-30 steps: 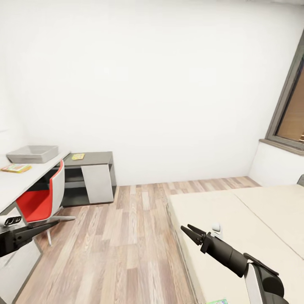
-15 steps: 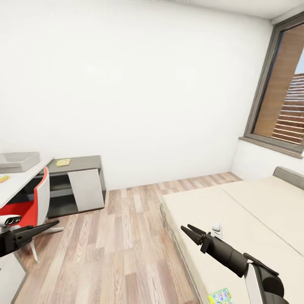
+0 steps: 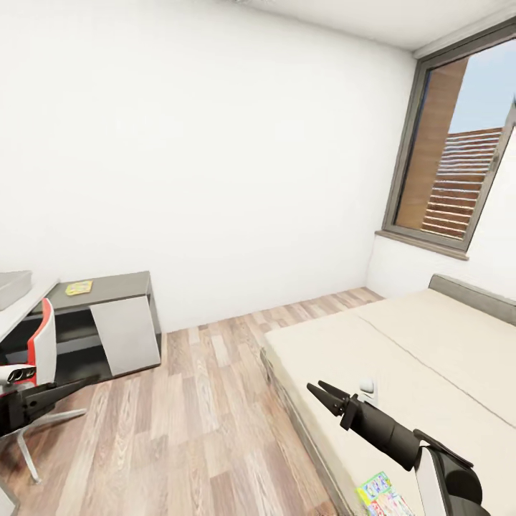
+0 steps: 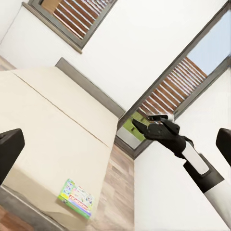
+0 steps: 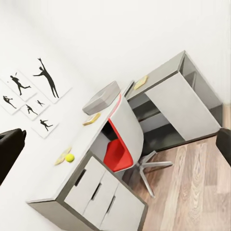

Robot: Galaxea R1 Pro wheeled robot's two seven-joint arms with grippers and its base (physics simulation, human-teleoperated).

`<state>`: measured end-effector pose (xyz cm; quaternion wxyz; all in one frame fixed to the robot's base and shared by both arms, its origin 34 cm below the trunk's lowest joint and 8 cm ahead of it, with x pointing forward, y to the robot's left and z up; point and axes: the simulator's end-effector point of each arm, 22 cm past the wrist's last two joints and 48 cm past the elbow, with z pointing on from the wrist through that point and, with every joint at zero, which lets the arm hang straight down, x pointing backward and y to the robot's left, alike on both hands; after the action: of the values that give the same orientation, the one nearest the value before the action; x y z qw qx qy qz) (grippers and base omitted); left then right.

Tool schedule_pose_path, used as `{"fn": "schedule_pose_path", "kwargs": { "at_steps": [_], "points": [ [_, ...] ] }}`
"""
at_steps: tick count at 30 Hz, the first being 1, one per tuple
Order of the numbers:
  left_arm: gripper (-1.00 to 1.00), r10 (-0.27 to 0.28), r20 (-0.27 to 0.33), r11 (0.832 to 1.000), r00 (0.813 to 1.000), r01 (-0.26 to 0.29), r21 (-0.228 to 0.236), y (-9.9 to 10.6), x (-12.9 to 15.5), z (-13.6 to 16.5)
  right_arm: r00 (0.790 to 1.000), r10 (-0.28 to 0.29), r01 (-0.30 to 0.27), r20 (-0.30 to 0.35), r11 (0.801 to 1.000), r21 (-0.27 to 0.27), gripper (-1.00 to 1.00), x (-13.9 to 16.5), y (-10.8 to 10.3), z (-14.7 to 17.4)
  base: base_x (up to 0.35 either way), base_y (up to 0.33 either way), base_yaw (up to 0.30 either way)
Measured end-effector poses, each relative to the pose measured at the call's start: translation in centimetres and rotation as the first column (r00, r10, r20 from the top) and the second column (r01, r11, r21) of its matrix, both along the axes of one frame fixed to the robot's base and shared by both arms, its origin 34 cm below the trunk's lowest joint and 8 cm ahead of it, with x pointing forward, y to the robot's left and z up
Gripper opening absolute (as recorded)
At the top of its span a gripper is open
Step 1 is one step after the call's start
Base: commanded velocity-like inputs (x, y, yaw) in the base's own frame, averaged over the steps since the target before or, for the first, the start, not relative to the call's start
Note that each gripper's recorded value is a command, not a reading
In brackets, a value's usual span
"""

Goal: Put all the toys in the child's room - the three board games (two on the bed and one on the table), the two jigsaw puzzles on the table, and the tennis ball on the table - inside the toy box on the table in the child's room.

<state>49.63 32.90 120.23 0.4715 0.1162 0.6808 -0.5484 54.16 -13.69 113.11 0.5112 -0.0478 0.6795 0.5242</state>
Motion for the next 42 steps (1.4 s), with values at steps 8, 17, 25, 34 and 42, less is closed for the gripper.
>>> {"fn": "schedule_pose_path", "kwargs": {
  "at_steps": [8, 17, 25, 34, 42],
  "points": [
    [1.00, 0.000, 0.007, 1.000, 1.000, 0.000, 0.000, 0.0, -0.2, 0.3, 1.000, 0.000, 0.000, 0.007, 1.000, 0.000, 1.00, -0.1, 0.0, 0.3, 0.072, 0.275, -0.255],
    [1.00, 0.000, 0.016, 1.000, 1.000, 0.000, 0.000, 0.0, -0.3, 0.6, 1.000, 0.000, 0.000, 0.015, 1.000, 0.000, 1.00, -0.2, 0.0, 0.7, 0.144, 0.154, -0.255],
    [1.00, 0.000, 0.023, 1.000, 1.000, 0.000, 0.000, 0.0, -0.5, 0.9, 1.000, 0.000, 0.000, 0.021, 1.000, 0.000, 1.00, -0.3, 0.0, 0.9, 0.103, 0.027, -0.255],
    [1.00, 0.000, 0.031, 1.000, 1.000, 0.000, 0.000, 0.0, -0.6, 1.2, 1.000, 0.002, -0.002, 0.019, 1.000, 0.002, 1.00, -0.4, 0.1, 0.9, 0.080, 0.003, -0.255],
    [1.00, 0.000, 0.038, 1.000, 0.999, 0.000, 0.000, 0.0, -0.8, 1.4, 1.000, 0.002, -0.002, 0.024, 1.000, 0.003, 1.00, -0.5, 0.1, 1.1, 0.048, 0.000, -0.255]
  ]
}}
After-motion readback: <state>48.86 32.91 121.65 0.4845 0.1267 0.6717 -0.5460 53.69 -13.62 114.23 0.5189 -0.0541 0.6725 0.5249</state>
